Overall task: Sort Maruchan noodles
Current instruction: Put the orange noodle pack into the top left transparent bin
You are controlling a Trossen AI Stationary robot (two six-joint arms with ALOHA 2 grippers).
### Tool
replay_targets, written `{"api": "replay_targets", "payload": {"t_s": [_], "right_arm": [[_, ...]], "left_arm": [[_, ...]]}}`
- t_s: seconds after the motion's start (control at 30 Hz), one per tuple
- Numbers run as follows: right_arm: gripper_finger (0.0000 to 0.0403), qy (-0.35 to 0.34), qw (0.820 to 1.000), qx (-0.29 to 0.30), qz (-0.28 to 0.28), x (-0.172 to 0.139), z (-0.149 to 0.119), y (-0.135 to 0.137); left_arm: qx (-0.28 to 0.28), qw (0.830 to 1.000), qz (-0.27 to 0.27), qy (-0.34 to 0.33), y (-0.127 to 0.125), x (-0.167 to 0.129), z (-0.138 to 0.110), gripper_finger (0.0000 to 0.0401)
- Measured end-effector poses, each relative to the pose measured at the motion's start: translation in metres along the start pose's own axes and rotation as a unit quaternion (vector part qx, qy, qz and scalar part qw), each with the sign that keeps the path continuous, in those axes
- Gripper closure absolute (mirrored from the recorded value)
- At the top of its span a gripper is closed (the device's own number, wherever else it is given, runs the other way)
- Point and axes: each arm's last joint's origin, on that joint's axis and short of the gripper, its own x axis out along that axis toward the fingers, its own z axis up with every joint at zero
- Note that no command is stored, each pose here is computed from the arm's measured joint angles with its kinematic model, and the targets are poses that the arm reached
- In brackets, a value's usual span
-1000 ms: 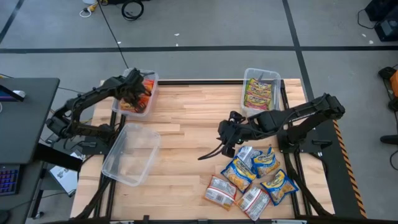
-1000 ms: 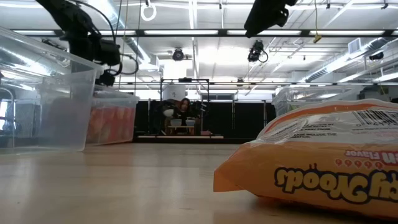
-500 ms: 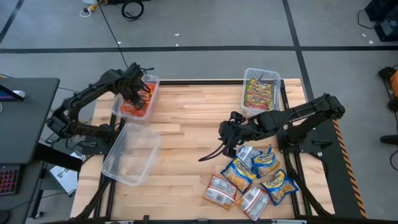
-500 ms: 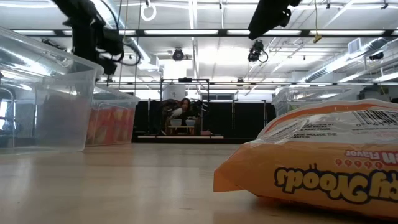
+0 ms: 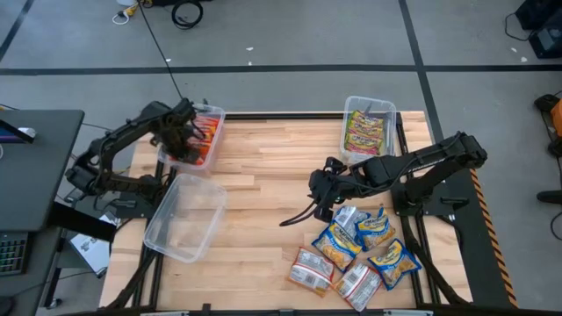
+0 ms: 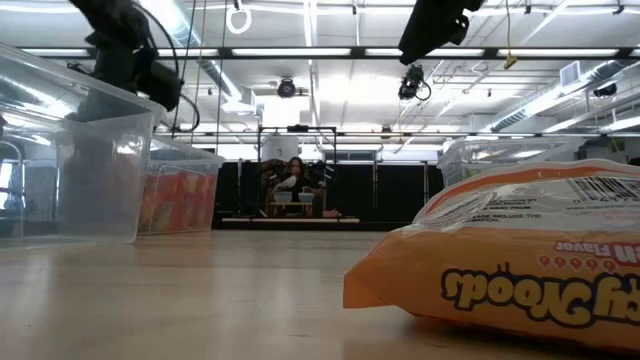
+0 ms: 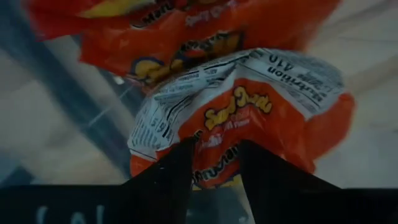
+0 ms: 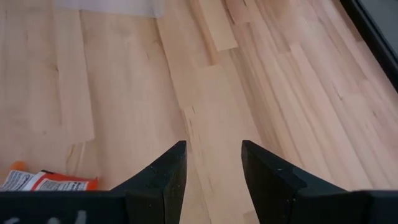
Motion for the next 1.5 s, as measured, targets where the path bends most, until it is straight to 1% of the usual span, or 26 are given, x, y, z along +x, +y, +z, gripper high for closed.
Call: {"api": "replay_targets", "payload": {"t_s": [0.1, 0.17, 0.3, 0.37, 0.43, 0.53, 0.67, 0.73, 0.83, 0.9, 1.0, 1.1, 1.2, 1.3, 1.4, 1.47, 1.5], "right_arm": [[0.0243, 0.002, 1.0, -0.001, 0.004, 0.0, 0.0, 0.0], [0.0243, 0.002, 1.0, -0.004, 0.004, 0.0, 0.0, 0.0], [0.0243, 0.003, 1.0, -0.015, 0.005, 0.0, 0.0, 0.0], [0.0242, 0.001, 1.0, -0.024, 0.006, 0.0, 0.0, 0.001], [0.0244, -0.001, 0.999, -0.033, 0.015, -0.002, 0.003, 0.002], [0.0249, -0.027, 0.998, -0.045, 0.041, -0.013, 0.015, 0.009], [0.0252, -0.044, 0.992, -0.081, 0.091, -0.019, 0.018, 0.029], [0.0252, -0.014, 0.987, -0.105, 0.123, -0.012, 0.01, 0.044], [0.0251, 0.047, 0.973, -0.142, 0.175, 0.005, -0.009, 0.076], [0.0251, 0.072, 0.964, -0.15, 0.205, 0.017, -0.022, 0.1], [0.0251, 0.106, 0.959, -0.151, 0.216, 0.031, -0.038, 0.133], [0.0251, 0.118, 0.955, -0.163, 0.219, 0.038, -0.041, 0.158], [0.0249, 0.104, 0.955, -0.172, 0.22, 0.042, -0.034, 0.176], [0.0242, 0.105, 0.952, -0.191, 0.216, 0.053, -0.033, 0.187], [0.0226, 0.122, 0.949, -0.199, 0.212, 0.064, -0.041, 0.196], [0.0212, 0.14, 0.942, -0.219, 0.211, 0.072, -0.05, 0.2], [0.0204, 0.151, 0.936, -0.242, 0.207, 0.076, -0.056, 0.202]], "left_arm": [[-0.014, 1.0, -0.011, 0.002, 0.0, 0.021, -0.002, 0.027], [-0.019, 1.0, -0.013, -0.001, 0.0, 0.028, -0.003, 0.027], [-0.013, 1.0, -0.015, -0.012, 0.0, 0.023, 0.001, 0.027], [-0.007, 1.0, -0.02, -0.023, -0.001, 0.013, 0.005, 0.0266], [0.002, 0.999, -0.024, -0.048, -0.002, -0.004, 0.01, 0.0259], [0.007, 0.997, -0.026, -0.066, -0.003, -0.027, 0.013, 0.0244], [0.024, 0.993, -0.026, -0.112, -0.003, -0.062, 0.016, 0.0229], [0.026, 0.99, -0.027, -0.134, -0.004, -0.078, 0.015, 0.0226], [0.043, 0.982, -0.037, -0.18, -0.006, -0.099, 0.011, 0.0225], [0.063, 0.972, -0.061, -0.218, -0.009, -0.111, 0.006, 0.0225], [0.095, 0.951, -0.121, -0.269, -0.015, -0.125, -0.007, 0.0225], [0.135, 0.92, -0.182, -0.32, -0.022, -0.138, -0.025, 0.0225], [0.164, 0.895, -0.205, -0.36, -0.027, -0.149, -0.044, 0.0225], [0.175, 0.883, -0.216, -0.377, -0.029, -0.154, -0.062, 0.0225], [0.187, 0.874, -0.225, -0.388, -0.03, -0.157, -0.078, 0.0225], [0.197, 0.867, -0.231, -0.395, -0.031, -0.159, -0.086, 0.0225], [0.198, 0.865, -0.235, -0.397, -0.032, -0.16, -0.089, 0.0225]]}}
